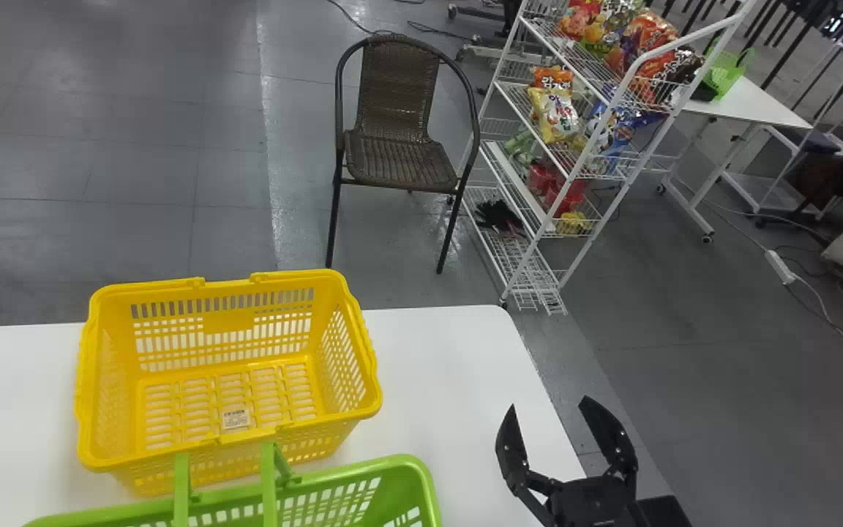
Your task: Grasp handle with right gripper to insert into left gripper then lift and swing left to center
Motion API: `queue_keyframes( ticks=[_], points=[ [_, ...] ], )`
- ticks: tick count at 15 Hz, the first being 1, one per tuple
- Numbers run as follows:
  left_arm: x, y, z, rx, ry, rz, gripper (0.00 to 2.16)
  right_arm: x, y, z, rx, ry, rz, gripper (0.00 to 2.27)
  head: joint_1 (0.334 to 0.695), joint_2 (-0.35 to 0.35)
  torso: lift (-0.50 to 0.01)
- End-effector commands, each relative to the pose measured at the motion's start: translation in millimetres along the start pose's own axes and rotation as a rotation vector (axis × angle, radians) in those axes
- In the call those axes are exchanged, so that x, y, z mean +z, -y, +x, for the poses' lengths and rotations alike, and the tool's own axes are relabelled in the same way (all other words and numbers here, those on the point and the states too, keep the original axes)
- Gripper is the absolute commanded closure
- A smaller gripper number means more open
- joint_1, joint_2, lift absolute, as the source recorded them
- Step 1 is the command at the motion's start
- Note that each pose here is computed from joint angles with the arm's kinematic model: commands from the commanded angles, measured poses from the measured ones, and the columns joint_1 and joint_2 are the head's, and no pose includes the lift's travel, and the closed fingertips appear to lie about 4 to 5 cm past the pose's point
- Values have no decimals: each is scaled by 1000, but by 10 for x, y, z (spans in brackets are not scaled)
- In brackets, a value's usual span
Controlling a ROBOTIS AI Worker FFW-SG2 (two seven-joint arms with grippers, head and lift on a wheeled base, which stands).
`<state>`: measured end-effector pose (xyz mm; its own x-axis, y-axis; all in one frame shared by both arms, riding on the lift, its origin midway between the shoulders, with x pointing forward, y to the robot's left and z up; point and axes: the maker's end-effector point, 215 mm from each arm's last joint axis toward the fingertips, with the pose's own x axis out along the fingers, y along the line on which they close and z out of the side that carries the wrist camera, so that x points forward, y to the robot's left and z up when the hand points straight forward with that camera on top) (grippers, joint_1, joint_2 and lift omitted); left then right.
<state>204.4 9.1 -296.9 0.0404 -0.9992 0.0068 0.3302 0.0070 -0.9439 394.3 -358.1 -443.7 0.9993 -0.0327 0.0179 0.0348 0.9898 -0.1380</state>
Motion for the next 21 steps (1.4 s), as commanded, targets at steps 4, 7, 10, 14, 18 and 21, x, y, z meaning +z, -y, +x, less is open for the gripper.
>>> queue_keyframes(
  ticks=[4, 7, 10, 14, 18, 21],
  points=[
    [43, 0, 6, -12, -4, -1, 2064, -2, -111, -10, 18, -2, 4, 16, 695, -350, 0],
    [43, 2, -2, -14, -4, -2, 2064, 3, -113, -6, 19, -3, 4, 16, 695, -350, 0],
    [30, 21, 6, -21, -7, -3, 2064, 44, -144, -11, 25, -2, 5, 16, 695, -350, 0],
    [23, 30, -15, -25, -7, -5, 2064, 39, -163, -11, 26, -5, 8, 16, 695, -350, 0],
    [4, 44, -2, -30, -9, -7, 2064, 57, -165, 7, 27, -4, 9, 16, 695, -350, 0],
    [6, 52, 0, -34, -8, -7, 2064, 73, -158, 30, 24, -1, 10, 16, 695, -350, 0]
  ],
)
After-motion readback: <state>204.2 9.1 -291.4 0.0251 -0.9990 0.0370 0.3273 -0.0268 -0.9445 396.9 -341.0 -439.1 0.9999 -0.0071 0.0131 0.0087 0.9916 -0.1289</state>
